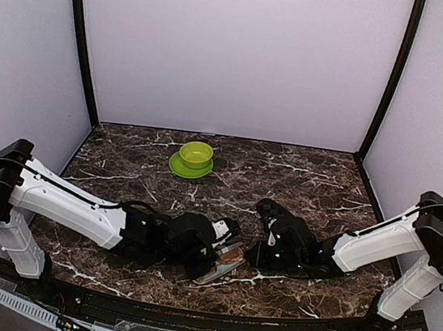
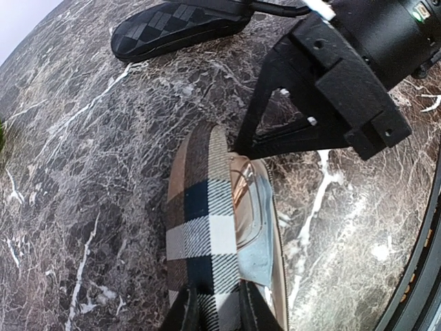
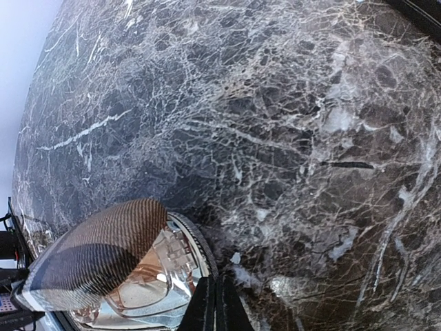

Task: Organize the sunglasses
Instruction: Close the case with sunglasses at the center of the board, then pick up the case with sunglasses from the center of the board, then place the case with sunglasses at the center of the board.

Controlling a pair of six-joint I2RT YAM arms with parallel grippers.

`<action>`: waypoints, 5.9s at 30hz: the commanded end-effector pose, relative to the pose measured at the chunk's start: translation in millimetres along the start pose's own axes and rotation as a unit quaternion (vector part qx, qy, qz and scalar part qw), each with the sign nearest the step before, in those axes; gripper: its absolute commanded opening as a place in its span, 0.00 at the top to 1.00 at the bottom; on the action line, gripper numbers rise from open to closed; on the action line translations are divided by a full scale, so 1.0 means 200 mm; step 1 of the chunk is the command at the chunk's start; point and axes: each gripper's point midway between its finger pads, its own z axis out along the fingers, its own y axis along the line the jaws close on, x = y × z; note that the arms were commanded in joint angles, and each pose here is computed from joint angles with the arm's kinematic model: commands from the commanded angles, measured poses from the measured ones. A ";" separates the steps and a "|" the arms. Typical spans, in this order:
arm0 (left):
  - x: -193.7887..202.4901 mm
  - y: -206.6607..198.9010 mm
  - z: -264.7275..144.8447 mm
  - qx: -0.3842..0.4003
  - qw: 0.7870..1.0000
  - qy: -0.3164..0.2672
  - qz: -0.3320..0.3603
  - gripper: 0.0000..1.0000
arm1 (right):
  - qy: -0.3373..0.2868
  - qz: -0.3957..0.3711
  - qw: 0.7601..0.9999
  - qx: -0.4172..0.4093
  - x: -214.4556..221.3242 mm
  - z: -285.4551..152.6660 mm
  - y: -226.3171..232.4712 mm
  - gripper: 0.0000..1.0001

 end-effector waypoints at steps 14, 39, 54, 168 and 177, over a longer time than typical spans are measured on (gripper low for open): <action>0.40 -0.48 0.03 0.197 0.969 0.138 0.046 0.74 | 0.030 -0.011 0.999 -0.014 0.10 0.02 0.06 0.98; -0.02 0.05 -0.19 0.034 0.995 0.068 -0.063 0.04 | -0.036 -0.056 0.998 -0.022 -0.15 -0.18 0.06 0.58; 0.14 0.04 0.09 -0.014 0.987 0.154 -0.032 0.05 | -0.012 -0.046 0.998 -0.045 -0.09 -0.10 0.05 0.47; 0.35 -0.12 0.05 0.086 0.990 0.111 -0.009 0.16 | 0.074 -0.059 0.993 -0.067 0.20 0.06 0.12 0.45; 0.45 -0.15 0.01 0.111 0.985 0.125 -0.031 0.18 | 0.063 -0.115 0.991 0.039 0.23 0.05 -0.01 0.47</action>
